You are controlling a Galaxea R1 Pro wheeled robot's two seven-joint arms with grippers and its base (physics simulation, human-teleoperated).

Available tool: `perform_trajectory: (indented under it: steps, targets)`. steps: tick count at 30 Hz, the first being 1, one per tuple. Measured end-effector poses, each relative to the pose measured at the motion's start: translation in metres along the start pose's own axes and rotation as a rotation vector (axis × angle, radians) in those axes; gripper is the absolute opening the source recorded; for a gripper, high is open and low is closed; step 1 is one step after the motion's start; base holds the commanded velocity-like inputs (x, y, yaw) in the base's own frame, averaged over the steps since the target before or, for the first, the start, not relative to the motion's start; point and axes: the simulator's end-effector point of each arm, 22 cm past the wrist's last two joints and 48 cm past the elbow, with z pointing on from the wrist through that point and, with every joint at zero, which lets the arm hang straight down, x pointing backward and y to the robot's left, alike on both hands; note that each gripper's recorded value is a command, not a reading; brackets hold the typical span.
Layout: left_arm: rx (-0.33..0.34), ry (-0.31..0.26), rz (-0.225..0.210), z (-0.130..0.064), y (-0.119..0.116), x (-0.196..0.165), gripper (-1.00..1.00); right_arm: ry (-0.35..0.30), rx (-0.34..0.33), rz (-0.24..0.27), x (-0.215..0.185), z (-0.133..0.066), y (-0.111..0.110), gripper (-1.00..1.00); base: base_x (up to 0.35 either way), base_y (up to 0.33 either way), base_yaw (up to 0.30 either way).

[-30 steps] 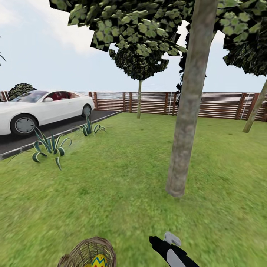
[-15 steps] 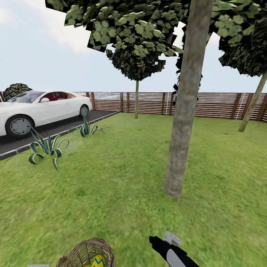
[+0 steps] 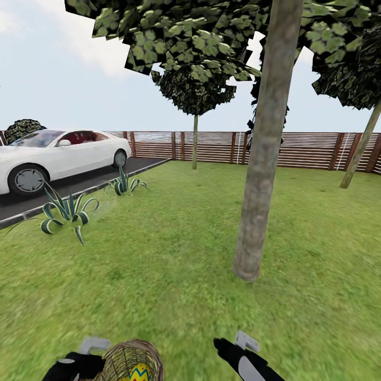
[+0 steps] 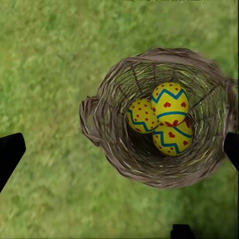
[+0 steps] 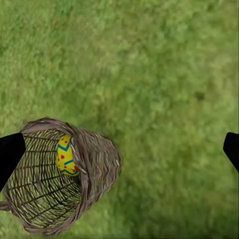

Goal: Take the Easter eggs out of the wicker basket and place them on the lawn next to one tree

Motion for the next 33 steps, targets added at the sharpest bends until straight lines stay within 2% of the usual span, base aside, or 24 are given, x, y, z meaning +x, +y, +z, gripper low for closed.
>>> perform_trajectory:
  steps: [1, 6, 18, 23, 26, 27, 29, 31, 33]
  targets:
    - [0.018, 0.003, 0.008, 0.001, -0.015, -0.009, 1.0, 0.001, 0.004, -0.003, 0.001, 0.0, -0.002, 1.0, 0.0, 0.0, 0.0]
    - [0.045, 0.036, 0.01, 0.007, -0.032, -0.014, 1.0, 0.0, 0.022, -0.044, 0.002, 0.001, -0.008, 1.0, 0.0, 0.0, 0.0]
    - [0.051, 0.069, -0.004, 0.018, -0.034, -0.001, 1.0, -0.033, 0.029, -0.062, -0.006, 0.0, -0.011, 1.0, 0.0, 0.0, -0.063]
    - [0.051, 0.075, -0.01, 0.019, -0.034, 0.002, 1.0, -0.061, 0.009, -0.063, -0.015, -0.001, -0.002, 1.0, 0.0, 0.0, -0.034]
    - [0.049, 0.06, -0.009, 0.019, -0.033, -0.001, 1.0, -0.114, -0.049, -0.067, -0.036, -0.008, 0.025, 1.0, 0.0, 0.0, -0.01]
    - [0.048, 0.048, -0.008, 0.019, -0.033, -0.003, 1.0, -0.139, -0.087, -0.081, -0.04, -0.015, 0.042, 1.0, 0.0, 0.0, -0.006]
    - [0.048, 0.041, -0.008, 0.02, -0.033, -0.004, 1.0, -0.169, -0.123, -0.114, -0.045, -0.025, 0.061, 1.0, 0.0, 0.0, -0.004]
    - [0.048, 0.033, -0.007, 0.02, -0.033, -0.006, 1.0, -0.234, -0.152, -0.171, -0.062, -0.046, 0.091, 1.0, 0.0, 0.0, -0.002]
    - [0.049, 0.027, -0.006, 0.02, -0.033, -0.007, 1.0, -0.299, -0.164, -0.219, -0.089, -0.081, 0.124, 1.0, 0.0, 0.0, -0.001]
